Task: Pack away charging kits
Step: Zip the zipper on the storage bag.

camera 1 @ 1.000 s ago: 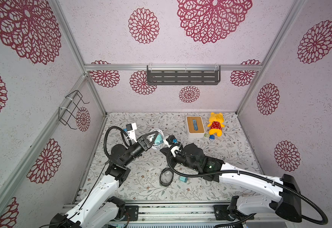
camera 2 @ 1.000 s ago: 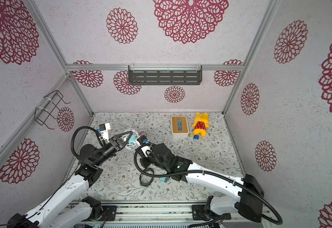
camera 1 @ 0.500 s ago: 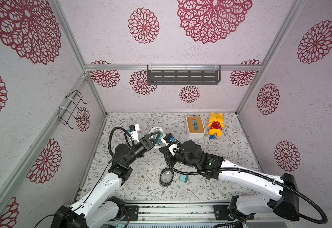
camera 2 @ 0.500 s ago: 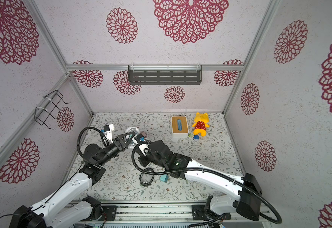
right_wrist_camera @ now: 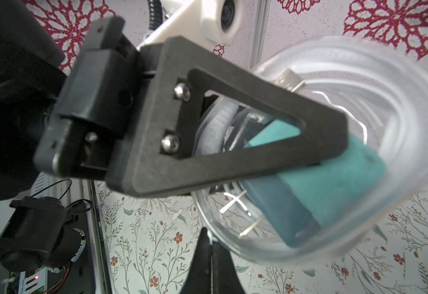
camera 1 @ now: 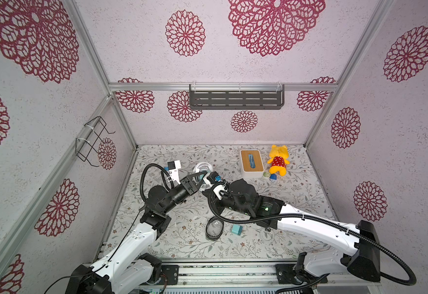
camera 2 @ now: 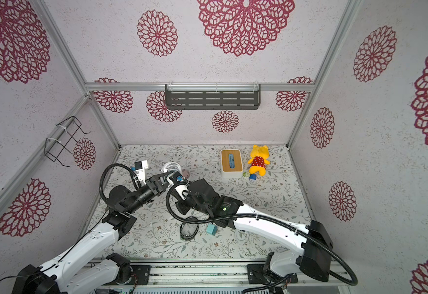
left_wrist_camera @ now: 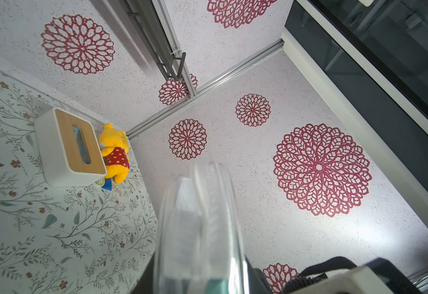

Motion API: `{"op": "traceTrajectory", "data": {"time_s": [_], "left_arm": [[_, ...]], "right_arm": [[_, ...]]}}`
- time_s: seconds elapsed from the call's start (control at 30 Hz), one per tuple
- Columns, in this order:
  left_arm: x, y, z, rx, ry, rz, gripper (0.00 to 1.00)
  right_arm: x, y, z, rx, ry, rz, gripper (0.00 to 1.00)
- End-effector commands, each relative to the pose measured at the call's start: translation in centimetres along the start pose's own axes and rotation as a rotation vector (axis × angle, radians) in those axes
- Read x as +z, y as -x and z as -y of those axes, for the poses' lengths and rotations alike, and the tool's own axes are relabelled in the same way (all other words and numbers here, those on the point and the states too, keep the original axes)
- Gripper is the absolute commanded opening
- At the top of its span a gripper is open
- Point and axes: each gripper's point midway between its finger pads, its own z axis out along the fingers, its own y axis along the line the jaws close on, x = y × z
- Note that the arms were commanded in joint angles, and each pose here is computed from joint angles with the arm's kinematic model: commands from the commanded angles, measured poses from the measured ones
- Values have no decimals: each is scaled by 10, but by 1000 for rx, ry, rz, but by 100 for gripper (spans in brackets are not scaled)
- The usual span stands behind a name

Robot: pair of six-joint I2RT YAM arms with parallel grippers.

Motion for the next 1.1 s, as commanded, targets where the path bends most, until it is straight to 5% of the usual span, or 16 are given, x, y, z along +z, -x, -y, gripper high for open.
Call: {"op": "traceTrajectory", "data": {"time_s": [0.0, 0.4, 1.07], "left_arm": [[-2, 6, 3, 3, -10, 31, 0], [-21, 21, 12, 53, 41, 69, 0], [-35, -4, 13, 90, 100, -57, 0]], "right_arm": [[-10, 20, -1, -6, -6, 63, 0], [-24, 9, 36, 48, -172, 71, 0], [-18, 25, 92, 153, -279, 72, 0]]}}
